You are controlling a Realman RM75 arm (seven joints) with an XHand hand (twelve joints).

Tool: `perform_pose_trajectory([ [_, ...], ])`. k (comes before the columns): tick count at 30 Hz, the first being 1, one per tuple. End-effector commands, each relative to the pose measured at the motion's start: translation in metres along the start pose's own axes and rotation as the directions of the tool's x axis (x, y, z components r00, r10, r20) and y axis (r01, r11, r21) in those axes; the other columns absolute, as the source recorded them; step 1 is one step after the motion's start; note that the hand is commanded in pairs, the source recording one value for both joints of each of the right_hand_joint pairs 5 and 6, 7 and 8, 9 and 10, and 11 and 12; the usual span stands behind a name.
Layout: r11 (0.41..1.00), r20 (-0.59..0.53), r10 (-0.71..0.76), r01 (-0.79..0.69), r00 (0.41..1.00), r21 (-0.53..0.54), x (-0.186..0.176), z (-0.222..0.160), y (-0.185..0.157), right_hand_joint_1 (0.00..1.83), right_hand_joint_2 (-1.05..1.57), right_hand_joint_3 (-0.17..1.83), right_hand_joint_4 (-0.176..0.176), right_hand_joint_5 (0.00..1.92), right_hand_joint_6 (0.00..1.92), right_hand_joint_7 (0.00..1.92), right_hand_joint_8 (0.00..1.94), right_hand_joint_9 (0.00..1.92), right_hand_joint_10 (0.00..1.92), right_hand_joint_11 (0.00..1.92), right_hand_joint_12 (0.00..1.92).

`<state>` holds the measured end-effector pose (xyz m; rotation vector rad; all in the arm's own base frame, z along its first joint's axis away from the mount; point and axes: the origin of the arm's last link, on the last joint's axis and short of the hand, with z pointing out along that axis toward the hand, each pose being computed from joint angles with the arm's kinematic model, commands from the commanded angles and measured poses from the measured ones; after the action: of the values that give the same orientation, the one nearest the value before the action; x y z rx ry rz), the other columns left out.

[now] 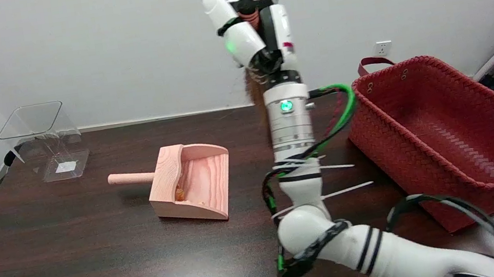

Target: Place the broom into the brown storage basket.

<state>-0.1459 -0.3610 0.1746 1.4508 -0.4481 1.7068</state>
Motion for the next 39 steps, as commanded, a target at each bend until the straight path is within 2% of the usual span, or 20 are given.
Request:
perform_pose_trajectory([
  [1, 0.904, -0.096, -0.401, 0.410, 0.911, 0.121, 0.122, 0.009, -0.034, 0.79, 1.57, 0.13, 0.000, 1.92, 1.92, 1.92, 1.92, 1.92, 1.92, 1.92, 1.92],
  [6, 0.874, -0.158, -0.462, 0.478, 0.873, 0.088, 0.154, 0.008, -0.033, 0.79, 1.57, 0.16, 0.000, 1.92, 1.92, 1.92, 1.92, 1.92, 1.92, 1.92, 1.92],
  [10, 0.842, -0.201, -0.513, 0.535, 0.834, 0.067, 0.176, 0.011, -0.028, 0.77, 1.57, 0.25, 0.000, 1.92, 1.92, 1.92, 1.92, 1.92, 1.92, 1.92, 1.92],
  [17, 0.801, -0.236, -0.569, 0.596, 0.787, 0.054, 0.210, 0.020, -0.023, 0.76, 1.54, 0.31, 0.000, 1.92, 1.92, 1.92, 1.92, 1.92, 1.92, 1.92, 1.92],
  [28, 0.827, -0.207, -0.550, 0.562, 0.809, -0.004, 0.242, 0.022, 0.007, 0.78, 1.49, 0.28, 0.000, 1.92, 1.92, 1.90, 1.90, 1.92, 1.92, 1.92, 1.92],
  [39, 0.829, -0.125, -0.557, 0.540, 0.821, -0.141, 0.263, 0.001, 0.050, 0.81, 1.44, 0.27, 0.000, 1.92, 1.92, 1.85, 1.85, 1.92, 1.92, 1.92, 1.92],
])
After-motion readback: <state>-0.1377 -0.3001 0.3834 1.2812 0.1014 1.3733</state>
